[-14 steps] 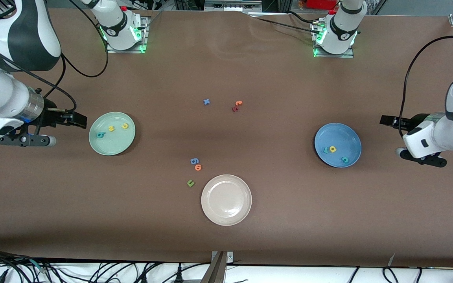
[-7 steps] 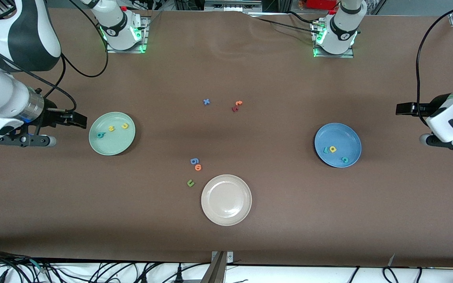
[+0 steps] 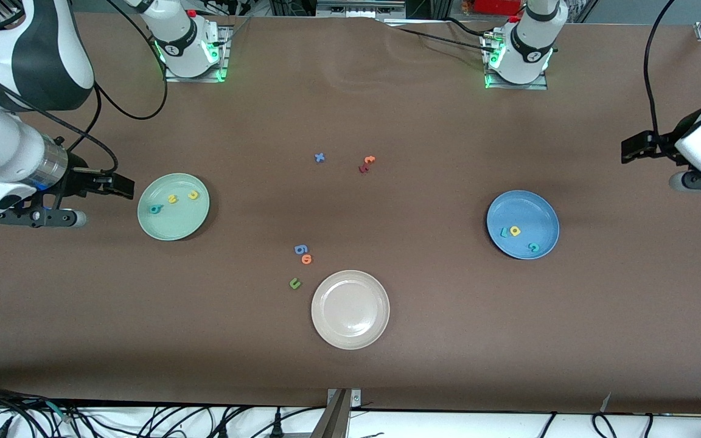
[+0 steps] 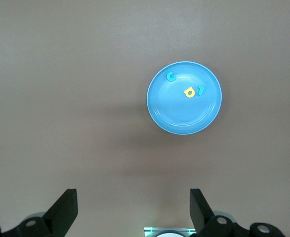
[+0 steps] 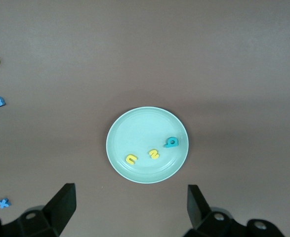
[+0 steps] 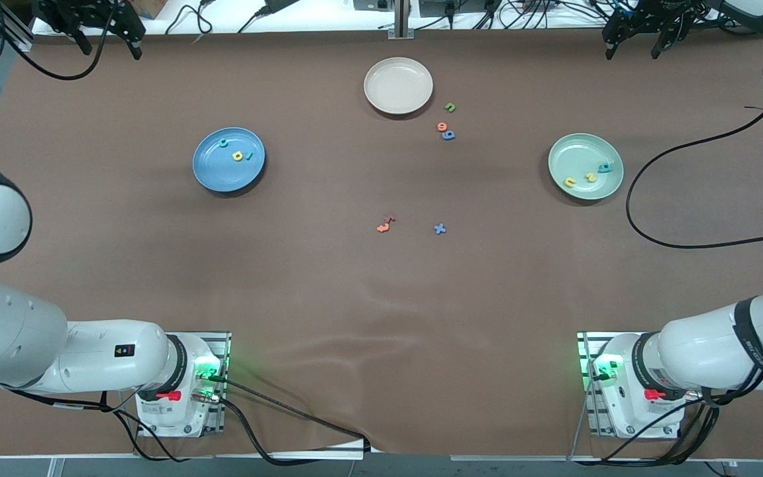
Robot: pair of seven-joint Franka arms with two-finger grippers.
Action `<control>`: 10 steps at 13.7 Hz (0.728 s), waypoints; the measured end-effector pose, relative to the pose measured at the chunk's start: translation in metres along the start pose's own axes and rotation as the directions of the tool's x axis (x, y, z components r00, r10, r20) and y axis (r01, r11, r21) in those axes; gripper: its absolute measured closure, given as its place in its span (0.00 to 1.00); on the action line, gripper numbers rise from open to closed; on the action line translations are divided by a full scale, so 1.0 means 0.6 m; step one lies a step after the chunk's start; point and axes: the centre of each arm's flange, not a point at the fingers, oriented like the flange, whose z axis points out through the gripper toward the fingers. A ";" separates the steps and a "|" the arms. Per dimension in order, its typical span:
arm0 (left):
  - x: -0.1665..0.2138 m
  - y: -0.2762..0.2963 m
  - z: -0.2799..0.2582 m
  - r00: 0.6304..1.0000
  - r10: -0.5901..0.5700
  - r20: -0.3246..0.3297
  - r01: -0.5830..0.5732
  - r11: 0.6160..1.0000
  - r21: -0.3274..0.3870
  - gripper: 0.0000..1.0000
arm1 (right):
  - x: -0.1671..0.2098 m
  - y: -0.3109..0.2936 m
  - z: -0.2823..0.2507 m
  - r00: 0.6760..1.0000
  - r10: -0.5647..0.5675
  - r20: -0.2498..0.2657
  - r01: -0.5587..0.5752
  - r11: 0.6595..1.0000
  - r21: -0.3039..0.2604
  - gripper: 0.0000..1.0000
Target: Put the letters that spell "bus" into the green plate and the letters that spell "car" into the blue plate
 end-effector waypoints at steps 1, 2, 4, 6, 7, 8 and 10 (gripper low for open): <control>-0.007 0.003 -0.010 1.000 0.002 -0.025 -0.002 1.000 0.001 0.00 | 0.000 0.000 0.000 1.000 0.000 0.000 0.000 1.000 0.000 0.00; -0.012 0.009 -0.017 0.999 0.005 -0.047 -0.006 1.000 -0.007 0.00 | 0.000 0.000 0.000 1.000 0.000 0.000 0.000 1.000 0.000 0.00; -0.014 0.014 -0.021 0.997 0.000 -0.073 -0.004 0.999 -0.048 0.00 | 0.000 0.000 0.000 1.000 0.000 0.000 0.000 1.000 0.000 0.00; -0.013 0.010 -0.018 0.997 -0.007 -0.076 0.002 0.998 -0.058 0.00 | 0.000 0.000 0.000 1.000 0.000 0.000 0.000 1.000 0.000 0.00; -0.012 0.011 -0.016 0.997 -0.006 -0.078 0.002 0.998 -0.058 0.00 | 0.000 0.000 0.000 1.000 0.000 0.000 0.000 1.000 0.000 0.00; -0.013 0.014 -0.013 0.996 -0.005 -0.086 0.000 0.998 -0.057 0.00 | 0.000 0.000 0.000 1.000 0.000 0.000 0.000 1.000 0.000 0.00; -0.017 0.016 0.000 0.996 -0.007 -0.090 0.002 0.998 -0.057 0.00 | 0.000 0.000 0.000 1.000 0.000 0.000 0.000 1.000 0.000 0.00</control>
